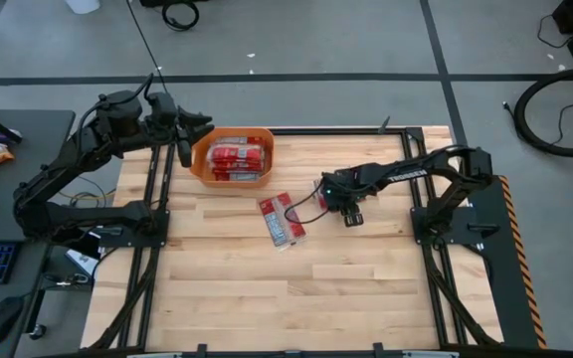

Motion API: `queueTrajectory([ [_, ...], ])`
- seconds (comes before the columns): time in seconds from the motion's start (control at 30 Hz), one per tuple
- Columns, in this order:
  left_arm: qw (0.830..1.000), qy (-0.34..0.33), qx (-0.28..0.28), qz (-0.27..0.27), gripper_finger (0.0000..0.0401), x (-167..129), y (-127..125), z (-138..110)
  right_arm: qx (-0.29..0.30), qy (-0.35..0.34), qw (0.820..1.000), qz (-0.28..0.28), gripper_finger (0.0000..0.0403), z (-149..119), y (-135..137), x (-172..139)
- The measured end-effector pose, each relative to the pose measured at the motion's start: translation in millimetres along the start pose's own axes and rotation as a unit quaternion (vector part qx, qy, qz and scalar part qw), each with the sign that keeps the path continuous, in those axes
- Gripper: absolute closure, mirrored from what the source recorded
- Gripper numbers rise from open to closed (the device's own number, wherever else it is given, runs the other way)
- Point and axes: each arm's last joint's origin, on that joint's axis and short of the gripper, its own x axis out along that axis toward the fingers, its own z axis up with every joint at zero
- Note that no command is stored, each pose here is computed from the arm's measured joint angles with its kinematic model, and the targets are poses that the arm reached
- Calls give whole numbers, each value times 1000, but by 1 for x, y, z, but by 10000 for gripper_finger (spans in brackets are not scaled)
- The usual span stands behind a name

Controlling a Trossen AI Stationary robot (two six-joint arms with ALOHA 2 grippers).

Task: Sort popcorn bags into baskets
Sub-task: Put the right red popcorn bag into the orange container

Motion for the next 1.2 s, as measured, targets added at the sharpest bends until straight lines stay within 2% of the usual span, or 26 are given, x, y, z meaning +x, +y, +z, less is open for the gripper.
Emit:
queueTrajectory([
  [0.27,1000,4,-4,0,287,0,0,-1,-7,-14,999,-36,222,-8,10,14],
  [0.37,1000,5,-14,0,287,0,0,-1,13,-14,999,-41,237,-9,10,15],
  [0.5,1000,5,-14,0,287,0,0,-1,27,-16,998,-46,285,-8,10,16],
  [0.7,1000,5,-14,0,287,0,0,-1,47,-26,997,-54,390,-6,9,16],
  [0.93,1000,5,-14,0,287,0,0,-1,88,-26,995,-35,397,6,3,2],
  [1.07,1000,6,-14,0,287,0,0,-1,92,-50,994,-8,398,21,-3,-17],
  [1.2,1000,6,-14,0,287,0,0,-1,122,-89,988,16,399,38,-11,-37],
])
